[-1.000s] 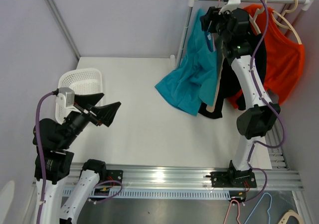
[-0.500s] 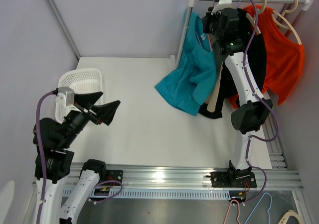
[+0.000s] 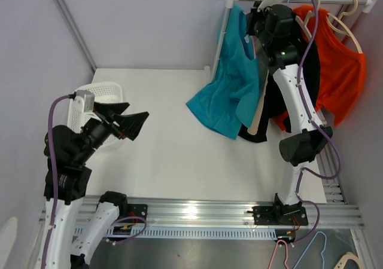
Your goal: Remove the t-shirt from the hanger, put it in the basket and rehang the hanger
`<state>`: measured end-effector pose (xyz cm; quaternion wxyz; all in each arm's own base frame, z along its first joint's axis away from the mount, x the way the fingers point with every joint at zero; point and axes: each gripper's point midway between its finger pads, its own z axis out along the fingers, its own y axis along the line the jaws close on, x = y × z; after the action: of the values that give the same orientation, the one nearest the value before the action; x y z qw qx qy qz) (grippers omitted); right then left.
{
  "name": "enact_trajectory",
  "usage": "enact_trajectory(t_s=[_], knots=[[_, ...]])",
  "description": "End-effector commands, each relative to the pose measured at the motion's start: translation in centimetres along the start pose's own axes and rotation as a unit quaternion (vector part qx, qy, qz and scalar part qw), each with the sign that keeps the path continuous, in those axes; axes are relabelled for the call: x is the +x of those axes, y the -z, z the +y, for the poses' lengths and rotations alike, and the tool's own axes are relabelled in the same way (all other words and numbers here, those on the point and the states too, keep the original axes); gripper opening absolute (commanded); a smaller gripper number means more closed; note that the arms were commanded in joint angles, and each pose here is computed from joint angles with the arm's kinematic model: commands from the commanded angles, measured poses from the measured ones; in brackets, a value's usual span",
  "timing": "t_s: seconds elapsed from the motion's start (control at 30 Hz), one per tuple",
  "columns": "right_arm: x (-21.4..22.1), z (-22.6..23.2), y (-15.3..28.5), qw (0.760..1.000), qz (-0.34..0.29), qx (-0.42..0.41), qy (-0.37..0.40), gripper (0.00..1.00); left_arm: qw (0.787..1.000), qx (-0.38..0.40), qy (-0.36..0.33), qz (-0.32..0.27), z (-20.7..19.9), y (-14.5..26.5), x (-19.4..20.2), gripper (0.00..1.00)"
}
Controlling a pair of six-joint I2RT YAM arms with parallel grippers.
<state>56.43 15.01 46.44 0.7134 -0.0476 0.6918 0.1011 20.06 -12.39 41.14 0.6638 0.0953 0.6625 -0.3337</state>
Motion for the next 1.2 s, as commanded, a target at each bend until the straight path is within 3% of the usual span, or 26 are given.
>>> enact_trajectory(t_s=[0.0,0.1,0.23,0.27,0.3,0.37,0.4,0.5,0.53,0.6,0.67,0.7,0.87,1.17], knots=[[-10.8,-0.2,6.9,0.994,-0.110,0.018,-0.007,0.00,0.997,0.065,0.016,-0.026,-2.7,-1.3,-3.2,1.00],[-8.8,-1.7,7.8,0.994,-0.081,0.064,-0.036,0.00,0.998,0.068,0.010,-0.012,-3.3,-3.0,-4.1,1.00],[-4.7,-4.0,11.6,0.982,-0.018,0.152,-0.108,0.00,0.988,0.150,-0.031,-0.037,-8.7,-2.4,-6.0,0.99],[-5.4,-4.3,13.6,0.979,-0.025,0.160,-0.125,0.00,0.985,0.163,-0.039,-0.036,-9.4,-2.4,-5.9,1.00],[-3.1,-4.2,14.1,0.974,-0.002,0.168,-0.149,0.00,0.981,0.183,-0.060,-0.033,-10.4,-2.8,-6.2,0.99],[-3.3,-3.4,17.0,0.973,0.001,0.148,-0.177,0.00,0.965,0.255,-0.064,0.010,-13.2,-3.0,-4.2,0.99],[-1.2,-2.8,17.5,0.972,0.023,0.139,-0.188,0.00,0.960,0.269,-0.073,0.034,-13.8,-4.4,-3.0,0.99],[-1.8,-1.8,20.2,0.972,0.018,0.107,-0.209,0.00,0.948,0.284,-0.102,0.105,-16.1,-6.2,2.1,1.00],[-1.3,-1.6,20.6,0.973,0.028,0.101,-0.205,0.00,0.936,0.299,-0.114,0.143,-18.0,-6.9,5.5,1.00],[-1.2,-1.2,21.1,0.974,0.043,0.090,-0.203,0.00,0.944,0.251,-0.165,0.138,-17.9,-9.3,8.1,1.00],[-1.0,-0.7,21.5,0.976,0.062,0.078,-0.194,0.00,0.937,0.259,-0.178,0.154,-19.1,-10.2,12.0,0.99],[-0.8,-0.4,21.4,0.976,0.070,0.072,-0.193,0.00,0.937,0.271,-0.171,0.138,-20.1,-10.9,12.0,1.00],[-0.6,0.6,21.5,0.976,0.089,0.045,-0.192,0.00,0.922,0.291,-0.189,0.171,-21.6,-13.8,17.7,1.00],[-0.1,1.2,22.0,0.976,0.102,0.029,-0.192,0.00,0.933,0.297,-0.183,0.092,-25.8,-16.9,17.5,0.99]])
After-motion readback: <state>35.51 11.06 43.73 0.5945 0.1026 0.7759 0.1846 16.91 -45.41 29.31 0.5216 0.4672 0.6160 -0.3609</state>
